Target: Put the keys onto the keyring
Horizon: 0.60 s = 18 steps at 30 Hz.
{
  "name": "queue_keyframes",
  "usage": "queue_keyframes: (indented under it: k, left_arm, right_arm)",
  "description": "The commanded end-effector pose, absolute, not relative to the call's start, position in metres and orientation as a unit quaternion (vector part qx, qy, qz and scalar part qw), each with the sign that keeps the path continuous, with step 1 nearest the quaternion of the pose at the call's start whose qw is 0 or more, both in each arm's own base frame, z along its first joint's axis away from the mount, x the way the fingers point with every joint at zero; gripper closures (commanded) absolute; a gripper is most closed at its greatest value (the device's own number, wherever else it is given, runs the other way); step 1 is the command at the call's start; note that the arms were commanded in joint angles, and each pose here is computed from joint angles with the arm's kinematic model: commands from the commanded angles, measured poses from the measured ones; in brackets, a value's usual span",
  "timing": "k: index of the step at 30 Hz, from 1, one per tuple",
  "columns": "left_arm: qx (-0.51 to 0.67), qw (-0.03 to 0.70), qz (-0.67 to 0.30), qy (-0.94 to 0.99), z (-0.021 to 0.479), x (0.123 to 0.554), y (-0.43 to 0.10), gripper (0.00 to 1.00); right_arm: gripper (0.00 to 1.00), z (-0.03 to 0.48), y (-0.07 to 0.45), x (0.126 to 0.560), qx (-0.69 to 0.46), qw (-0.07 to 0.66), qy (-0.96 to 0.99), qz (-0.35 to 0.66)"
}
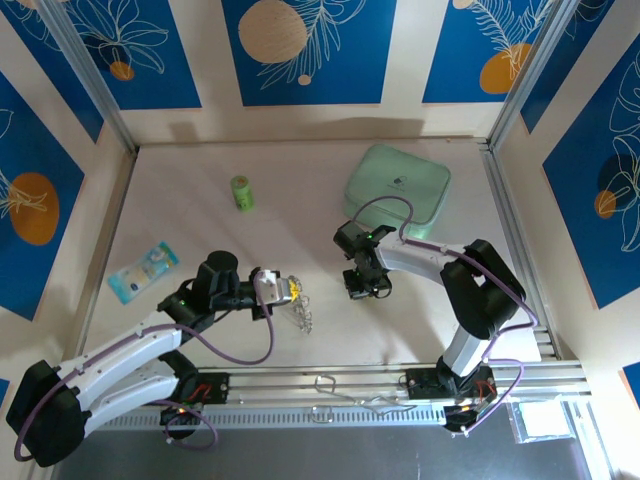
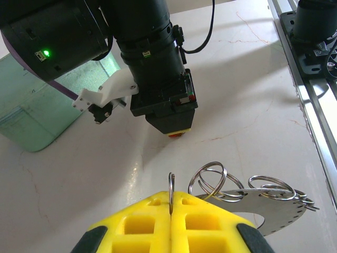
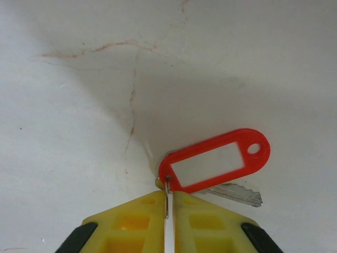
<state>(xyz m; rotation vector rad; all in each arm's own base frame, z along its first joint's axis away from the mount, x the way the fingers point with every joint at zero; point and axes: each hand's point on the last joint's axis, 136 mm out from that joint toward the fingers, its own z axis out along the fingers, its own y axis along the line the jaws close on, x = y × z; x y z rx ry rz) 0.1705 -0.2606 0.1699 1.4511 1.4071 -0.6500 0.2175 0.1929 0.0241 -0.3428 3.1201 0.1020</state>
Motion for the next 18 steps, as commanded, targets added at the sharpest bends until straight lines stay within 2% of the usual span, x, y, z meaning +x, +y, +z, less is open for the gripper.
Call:
queue_keyframes:
  k: [1, 7, 14, 18]
  left_arm:
    - [0.607, 0.495, -0.266, 0.562, 0.1733, 0.1653, -0.2616, 1.00]
    - [0.607, 0.495, -0.266, 0.562, 0.1737, 0.1653, -0.2616, 1.00]
    - [0.607, 0.495, -0.265, 0.562, 0.1733, 0.1654, -0.2614, 1.00]
    - [0.608, 0.495, -0.265, 0.562, 0.1733, 0.1656, -0.2616, 1.00]
  right_arm:
    - [0.91, 0.0276, 0.1946, 0.2162, -0.109, -0.004, 0.994, 0.031]
    - [1.00, 0.0269, 0.1943, 0.2166, -0.112, -0.002, 0.993, 0.032]
    - [1.00, 0.0256, 0.1945, 0.2175, -0.115, -0.003, 0.993, 0.032]
    - [0.96, 0.0246, 0.1958, 0.2172, -0.116, -0.005, 0.993, 0.035]
